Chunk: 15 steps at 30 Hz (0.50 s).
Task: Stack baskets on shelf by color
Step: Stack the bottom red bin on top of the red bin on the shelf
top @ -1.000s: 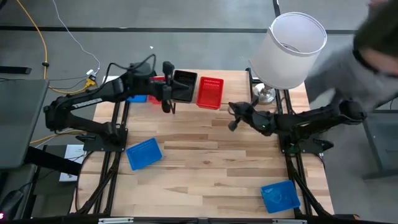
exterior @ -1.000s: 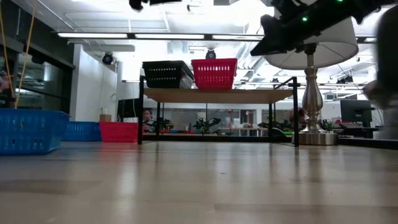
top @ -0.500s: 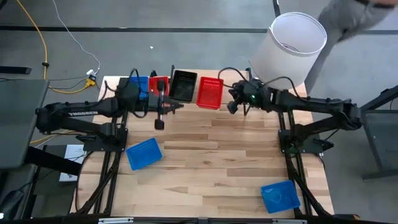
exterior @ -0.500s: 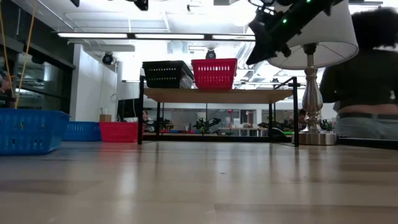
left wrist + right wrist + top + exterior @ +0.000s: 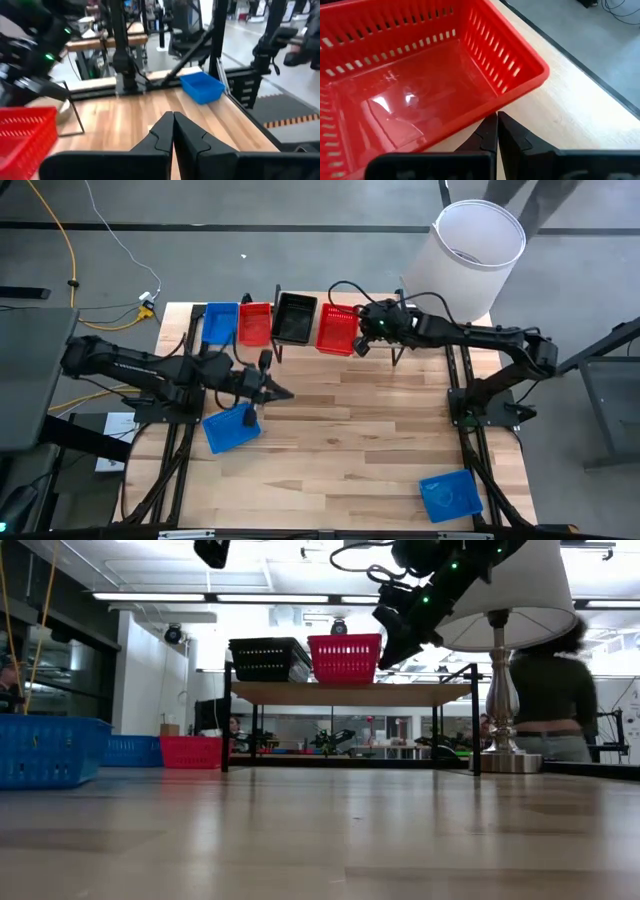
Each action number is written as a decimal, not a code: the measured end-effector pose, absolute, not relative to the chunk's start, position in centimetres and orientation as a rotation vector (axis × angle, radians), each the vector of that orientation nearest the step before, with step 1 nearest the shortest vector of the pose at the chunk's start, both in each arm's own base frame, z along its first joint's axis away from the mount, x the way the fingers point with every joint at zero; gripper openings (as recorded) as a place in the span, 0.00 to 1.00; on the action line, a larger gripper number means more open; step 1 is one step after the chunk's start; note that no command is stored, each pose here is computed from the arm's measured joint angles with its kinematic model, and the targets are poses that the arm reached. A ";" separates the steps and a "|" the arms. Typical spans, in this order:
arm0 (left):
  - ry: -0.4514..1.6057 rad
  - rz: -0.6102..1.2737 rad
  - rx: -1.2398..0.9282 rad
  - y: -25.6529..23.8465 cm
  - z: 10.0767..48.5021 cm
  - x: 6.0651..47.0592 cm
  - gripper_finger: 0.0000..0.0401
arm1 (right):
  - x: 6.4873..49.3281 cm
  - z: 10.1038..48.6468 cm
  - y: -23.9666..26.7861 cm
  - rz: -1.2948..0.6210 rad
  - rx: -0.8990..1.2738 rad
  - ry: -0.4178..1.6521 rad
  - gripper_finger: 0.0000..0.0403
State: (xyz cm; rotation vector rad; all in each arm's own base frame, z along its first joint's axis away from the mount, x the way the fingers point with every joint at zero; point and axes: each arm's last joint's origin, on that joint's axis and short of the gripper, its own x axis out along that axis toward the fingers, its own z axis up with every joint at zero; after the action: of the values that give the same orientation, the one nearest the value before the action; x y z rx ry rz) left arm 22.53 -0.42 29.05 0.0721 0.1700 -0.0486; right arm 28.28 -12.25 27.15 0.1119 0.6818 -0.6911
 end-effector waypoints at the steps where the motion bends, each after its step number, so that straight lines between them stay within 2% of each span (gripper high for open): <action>1: 0.185 -0.047 0.067 -0.9 28.8 22.6 0.00 | 28.4 27.1 -12.4 -0.694 0.112 0.683 0.00; 15: 0.289 0.001 0.111 -4.1 26.7 23.8 0.00 | 29.0 27.6 -14.8 -0.768 0.161 0.521 0.00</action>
State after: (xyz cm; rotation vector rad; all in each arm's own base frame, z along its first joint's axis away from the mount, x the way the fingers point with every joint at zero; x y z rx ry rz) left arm 23.78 -4.15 26.74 0.1108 0.2886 0.0008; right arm 29.04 -14.81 27.60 0.1610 0.5206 -0.7681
